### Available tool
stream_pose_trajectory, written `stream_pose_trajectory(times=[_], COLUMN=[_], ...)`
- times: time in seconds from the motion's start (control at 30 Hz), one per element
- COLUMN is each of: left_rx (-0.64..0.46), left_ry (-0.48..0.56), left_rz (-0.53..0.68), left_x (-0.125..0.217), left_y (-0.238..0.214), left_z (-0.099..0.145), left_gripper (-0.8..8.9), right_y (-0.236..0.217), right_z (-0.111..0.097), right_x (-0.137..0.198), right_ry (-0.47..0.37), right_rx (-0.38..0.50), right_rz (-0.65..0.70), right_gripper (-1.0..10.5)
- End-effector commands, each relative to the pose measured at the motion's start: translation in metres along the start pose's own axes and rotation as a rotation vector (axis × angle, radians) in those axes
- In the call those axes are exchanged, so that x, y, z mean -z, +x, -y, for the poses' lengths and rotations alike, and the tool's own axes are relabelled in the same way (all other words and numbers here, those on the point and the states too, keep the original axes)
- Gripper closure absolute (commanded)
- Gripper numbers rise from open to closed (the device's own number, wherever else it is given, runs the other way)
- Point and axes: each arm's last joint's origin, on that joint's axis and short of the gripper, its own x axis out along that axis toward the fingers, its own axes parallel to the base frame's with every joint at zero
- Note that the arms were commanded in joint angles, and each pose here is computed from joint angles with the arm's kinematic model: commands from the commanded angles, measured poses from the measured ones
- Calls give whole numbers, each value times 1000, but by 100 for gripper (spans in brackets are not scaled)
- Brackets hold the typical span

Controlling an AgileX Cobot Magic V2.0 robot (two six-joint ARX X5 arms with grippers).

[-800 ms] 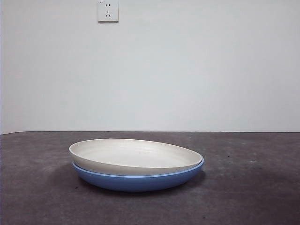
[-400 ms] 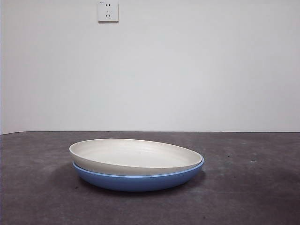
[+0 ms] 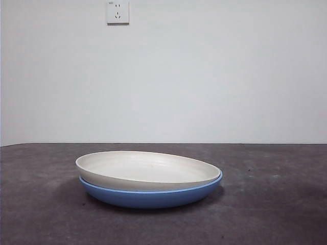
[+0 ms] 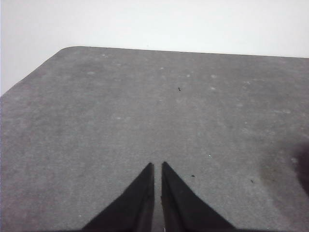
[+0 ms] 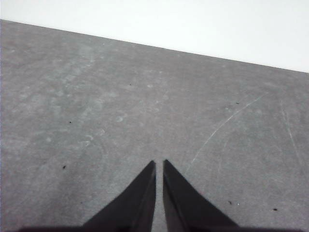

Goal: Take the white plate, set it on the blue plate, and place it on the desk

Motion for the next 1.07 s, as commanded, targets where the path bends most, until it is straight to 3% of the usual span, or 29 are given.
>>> stream_pose_trajectory(times=[0.03, 0.77, 1.07], left_rx=[-4, -4, -4], left_ry=[5, 5, 5], left_rz=[-25, -25, -25], left_x=[7, 7, 7], left_y=[2, 2, 2], left_z=[0, 0, 0], left_gripper=[789, 789, 789], right_y=[1, 1, 1], right_z=[0, 0, 2], right_x=[3, 3, 4], right_ry=[-7, 63, 149], right_rx=[3, -7, 86], right_rz=[-1, -1, -13], right_gripper=[924, 924, 924])
